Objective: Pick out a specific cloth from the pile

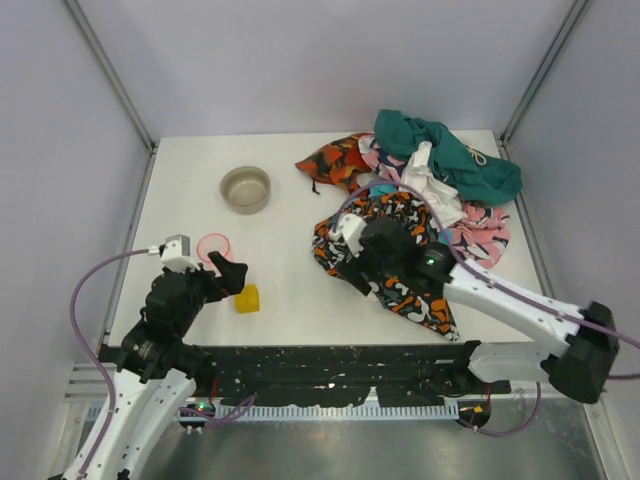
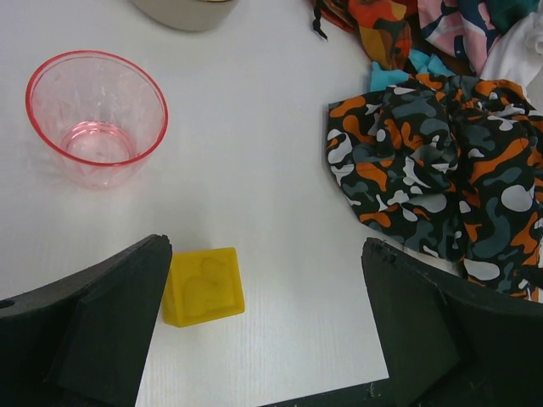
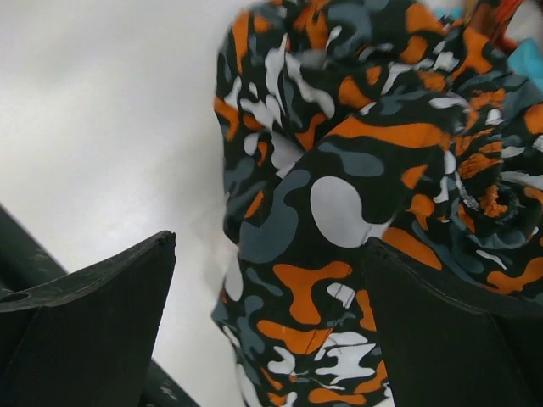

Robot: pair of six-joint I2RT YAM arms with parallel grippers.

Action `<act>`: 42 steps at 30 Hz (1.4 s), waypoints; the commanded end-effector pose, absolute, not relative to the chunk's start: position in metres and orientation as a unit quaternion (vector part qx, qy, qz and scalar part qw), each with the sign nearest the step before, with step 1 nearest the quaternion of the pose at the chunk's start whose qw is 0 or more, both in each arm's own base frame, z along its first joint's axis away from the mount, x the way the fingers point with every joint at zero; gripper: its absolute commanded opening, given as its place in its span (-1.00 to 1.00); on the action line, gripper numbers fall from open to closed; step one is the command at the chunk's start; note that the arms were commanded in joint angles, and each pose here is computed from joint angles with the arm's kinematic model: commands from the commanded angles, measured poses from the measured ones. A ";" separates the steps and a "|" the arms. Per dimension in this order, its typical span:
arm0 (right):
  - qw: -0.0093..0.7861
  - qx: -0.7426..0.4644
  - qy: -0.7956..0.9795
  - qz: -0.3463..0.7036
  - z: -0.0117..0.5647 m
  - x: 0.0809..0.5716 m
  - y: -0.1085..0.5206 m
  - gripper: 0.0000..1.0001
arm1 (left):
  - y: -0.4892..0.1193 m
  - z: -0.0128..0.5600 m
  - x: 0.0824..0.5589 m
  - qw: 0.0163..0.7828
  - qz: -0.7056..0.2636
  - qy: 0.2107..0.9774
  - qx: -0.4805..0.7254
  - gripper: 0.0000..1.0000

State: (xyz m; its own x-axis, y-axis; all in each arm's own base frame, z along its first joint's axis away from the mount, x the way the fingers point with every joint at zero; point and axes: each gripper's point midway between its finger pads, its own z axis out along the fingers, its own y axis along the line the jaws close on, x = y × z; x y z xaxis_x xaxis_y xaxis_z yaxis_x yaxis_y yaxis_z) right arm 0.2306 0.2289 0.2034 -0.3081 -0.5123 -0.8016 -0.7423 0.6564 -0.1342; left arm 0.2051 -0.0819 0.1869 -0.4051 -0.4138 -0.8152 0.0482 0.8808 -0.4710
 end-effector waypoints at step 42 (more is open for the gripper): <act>0.509 -0.155 0.846 -0.034 0.197 0.497 0.024 -0.41 | -0.298 0.231 0.322 0.483 -0.311 0.807 0.137 0.99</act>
